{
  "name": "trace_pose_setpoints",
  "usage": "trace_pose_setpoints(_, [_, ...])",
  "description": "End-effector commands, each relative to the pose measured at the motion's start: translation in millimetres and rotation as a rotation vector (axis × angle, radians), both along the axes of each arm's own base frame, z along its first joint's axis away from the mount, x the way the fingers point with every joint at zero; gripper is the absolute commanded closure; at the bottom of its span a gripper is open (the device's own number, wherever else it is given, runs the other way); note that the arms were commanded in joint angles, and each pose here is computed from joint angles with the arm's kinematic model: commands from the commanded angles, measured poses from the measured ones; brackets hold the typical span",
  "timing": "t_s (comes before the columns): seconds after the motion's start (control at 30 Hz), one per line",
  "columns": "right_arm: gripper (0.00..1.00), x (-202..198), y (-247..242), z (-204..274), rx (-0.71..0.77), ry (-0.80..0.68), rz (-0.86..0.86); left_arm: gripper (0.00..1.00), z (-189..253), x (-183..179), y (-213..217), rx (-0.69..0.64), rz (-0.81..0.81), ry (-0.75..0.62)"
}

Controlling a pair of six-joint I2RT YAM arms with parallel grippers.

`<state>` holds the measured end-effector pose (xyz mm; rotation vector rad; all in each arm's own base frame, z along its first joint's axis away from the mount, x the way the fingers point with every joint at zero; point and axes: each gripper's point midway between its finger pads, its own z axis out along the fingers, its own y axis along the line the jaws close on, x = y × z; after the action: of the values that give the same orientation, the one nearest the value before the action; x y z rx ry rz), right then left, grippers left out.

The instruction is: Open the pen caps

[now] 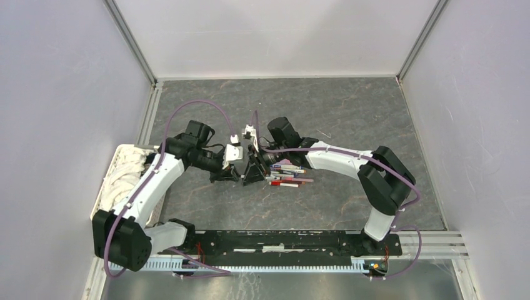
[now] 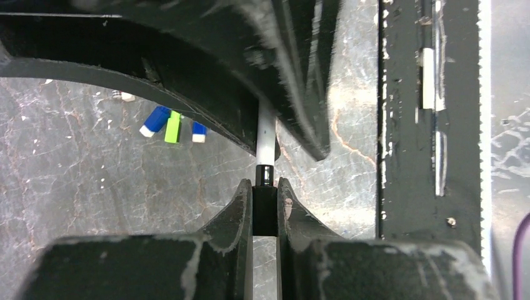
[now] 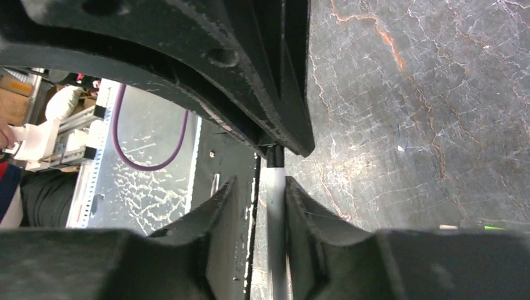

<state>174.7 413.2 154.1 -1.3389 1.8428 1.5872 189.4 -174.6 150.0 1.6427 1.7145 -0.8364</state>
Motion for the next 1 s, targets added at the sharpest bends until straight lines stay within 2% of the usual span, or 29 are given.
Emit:
trace_pose_setpoints(0.0, [0.68, -8, 8, 33, 0.102, -0.002, 0.057, 0.97, 26, -3, -8, -0.062, -0.044, -0.043])
trace_pose_setpoints(0.1, [0.96, -5, 9, 38, 0.105, -0.013, 0.055, 0.97, 22, -4, -5, -0.037, -0.051, -0.047])
trace_pose_setpoints(0.13, [1.0, -3, 7, 36, 0.093, -0.017, 0.048, 0.98, 21, -3, -4, -0.026, -0.047, -0.051])
trace_pose_setpoints(0.33, [1.0, 7, -21, 15, 0.003, -0.018, -0.019, 0.98, 17, 15, 9, 0.069, -0.022, -0.127])
trace_pose_setpoints(0.53, [1.0, 13, -63, -9, -0.084, -0.02, -0.099, 0.98, 16, 52, 36, 0.234, 0.035, -0.23])
trace_pose_setpoints(0.77, [1.0, 26, -92, -20, -0.139, -0.061, -0.192, 0.98, 14, 66, 52, 0.231, 0.094, -0.23])
trace_pose_setpoints(0.83, [1.0, 51, -107, -25, -0.192, -0.112, -0.317, 0.98, 6, 64, 42, 0.173, 0.107, -0.196])
trace_pose_setpoints(0.9, [1.0, 92, -140, -35, -0.285, -0.165, -0.547, 0.98, -7, 63, 29, 0.088, 0.144, -0.127])
trace_pose_setpoints(0.97, [1.0, 128, -192, -52, -0.428, -0.221, -0.823, 0.98, -31, 69, 21, 0.064, 0.212, -0.063])
